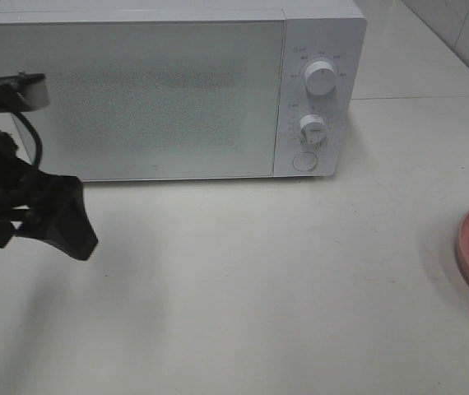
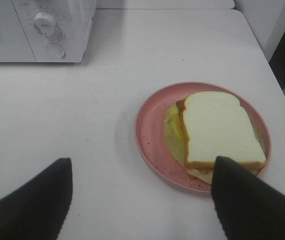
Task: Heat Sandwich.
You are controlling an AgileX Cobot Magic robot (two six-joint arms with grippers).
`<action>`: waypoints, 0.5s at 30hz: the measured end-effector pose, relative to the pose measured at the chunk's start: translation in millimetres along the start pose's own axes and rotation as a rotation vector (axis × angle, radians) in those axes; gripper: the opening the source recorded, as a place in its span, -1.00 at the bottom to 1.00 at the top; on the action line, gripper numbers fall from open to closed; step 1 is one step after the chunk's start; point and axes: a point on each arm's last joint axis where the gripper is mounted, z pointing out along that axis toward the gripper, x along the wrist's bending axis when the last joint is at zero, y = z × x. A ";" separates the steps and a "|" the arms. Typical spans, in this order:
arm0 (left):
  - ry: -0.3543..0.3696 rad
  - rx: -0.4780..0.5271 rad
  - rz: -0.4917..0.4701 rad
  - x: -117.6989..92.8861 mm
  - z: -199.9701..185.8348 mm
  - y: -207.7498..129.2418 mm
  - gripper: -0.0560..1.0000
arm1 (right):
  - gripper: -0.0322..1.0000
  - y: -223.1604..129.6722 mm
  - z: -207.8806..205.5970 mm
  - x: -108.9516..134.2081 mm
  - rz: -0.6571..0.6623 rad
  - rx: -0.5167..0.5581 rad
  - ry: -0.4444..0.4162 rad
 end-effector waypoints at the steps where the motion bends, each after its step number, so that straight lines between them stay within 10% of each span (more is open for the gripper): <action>1: 0.013 -0.017 -0.038 11.4 -9.5 -1.7 0.96 | 0.50 0.0 0.0 0.0 0.000 0.000 0.000; 15: 0.150 -0.085 -0.286 83.5 -65.0 -31.1 0.96 | 0.50 0.0 0.0 0.0 0.000 0.000 0.000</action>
